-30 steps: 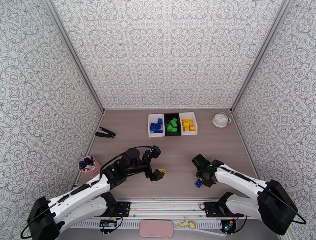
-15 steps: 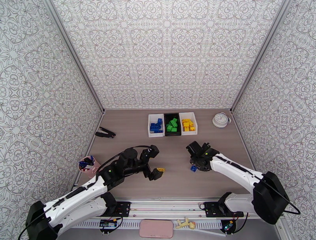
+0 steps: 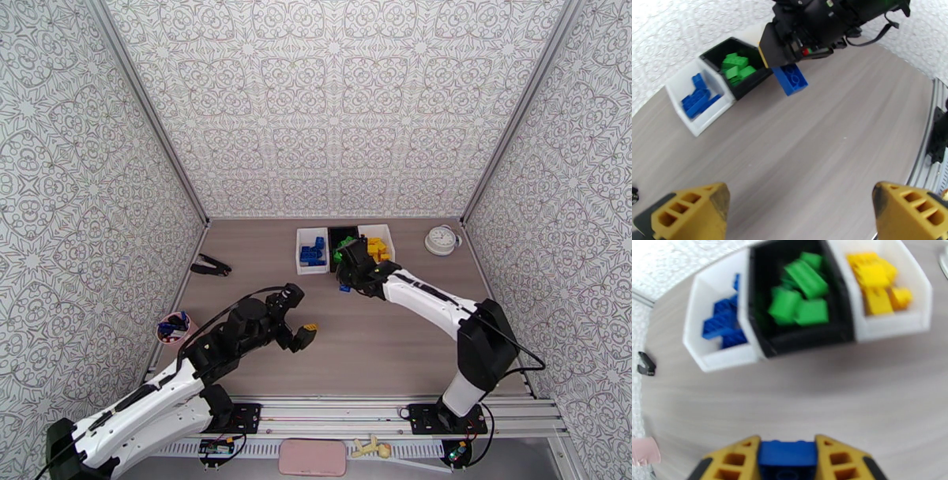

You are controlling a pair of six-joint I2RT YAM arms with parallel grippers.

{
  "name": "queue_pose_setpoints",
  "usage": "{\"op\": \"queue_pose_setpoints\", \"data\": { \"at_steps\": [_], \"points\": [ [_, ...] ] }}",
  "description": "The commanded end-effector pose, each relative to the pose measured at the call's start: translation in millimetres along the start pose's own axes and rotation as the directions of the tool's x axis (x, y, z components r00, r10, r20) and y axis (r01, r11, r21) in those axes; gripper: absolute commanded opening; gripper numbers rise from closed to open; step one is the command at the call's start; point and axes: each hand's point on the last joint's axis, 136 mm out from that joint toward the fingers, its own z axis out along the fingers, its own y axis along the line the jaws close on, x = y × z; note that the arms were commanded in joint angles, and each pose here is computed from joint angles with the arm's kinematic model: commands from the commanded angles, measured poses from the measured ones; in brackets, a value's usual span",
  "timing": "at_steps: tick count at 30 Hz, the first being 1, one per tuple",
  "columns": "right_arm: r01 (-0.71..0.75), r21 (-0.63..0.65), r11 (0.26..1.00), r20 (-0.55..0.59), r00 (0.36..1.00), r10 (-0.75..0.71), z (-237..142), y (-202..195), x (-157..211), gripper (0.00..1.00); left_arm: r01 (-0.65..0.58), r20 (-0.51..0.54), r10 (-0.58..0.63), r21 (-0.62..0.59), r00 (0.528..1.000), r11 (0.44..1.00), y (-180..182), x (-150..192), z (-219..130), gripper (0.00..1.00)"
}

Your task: Sort the legos into containers by color

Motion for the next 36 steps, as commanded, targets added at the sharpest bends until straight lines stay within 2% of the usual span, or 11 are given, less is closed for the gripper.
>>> {"op": "queue_pose_setpoints", "data": {
  "at_steps": [1, 5, 10, 14, 17, 23, 29, 36],
  "points": [
    [0.111, -0.085, 0.99, 0.071, 0.992, -0.106, 12.0, 39.3, -22.7, 0.24, 0.067, 0.015, -0.065, -0.167, 0.998, 0.984, 31.4, -2.9, -14.4, 1.0],
    [0.173, -0.093, 0.98, 0.146, 0.976, -0.159, 35.6, 64.5, -48.2, 0.24, 0.139, 0.046, -0.132, -0.224, 0.99, 0.965, 46.6, -1.7, -23.0, 1.0],
    [0.25, -0.037, 0.967, 0.235, 0.943, -0.235, 67.5, 79.8, -75.4, 0.23, 0.168, 0.089, -0.152, -0.205, 0.984, 0.964, 47.7, -4.6, -27.5, 1.0],
    [0.287, -0.018, 0.958, 0.267, 0.925, -0.272, 89.5, 90.0, -89.5, 0.23, 0.172, 0.1, -0.154, -0.211, 0.983, 0.962, 50.2, -6.2, -29.5, 1.0],
    [0.303, -0.008, 0.953, 0.28, 0.915, -0.289, 105.1, 93.4, -98.0, 0.23, 0.205, 0.103, -0.184, -0.26, 0.978, 0.944, 60.7, -2.2, -30.6, 1.0],
    [0.311, -0.011, 0.95, 0.268, 0.917, -0.297, 138.9, 95.8, -102.9, 0.23, 0.274, 0.139, -0.242, -0.293, 0.96, 0.916, 73.5, -0.4, -30.8, 1.0],
    [0.333, -0.003, 0.943, 0.259, 0.911, -0.321, 150.5, 102.7, -108.6, 0.32, 0.269, 0.158, -0.229, -0.327, 0.961, 0.906, 81.9, -2.8, -32.8, 1.0],
    [0.307, -0.042, 0.951, 0.274, 0.919, -0.285, 115.3, 107.7, -121.4, 0.56, 0.208, 0.196, -0.141, -0.385, 0.97, 0.899, 93.2, -9.6, -31.2, 1.0]
  ]
}}
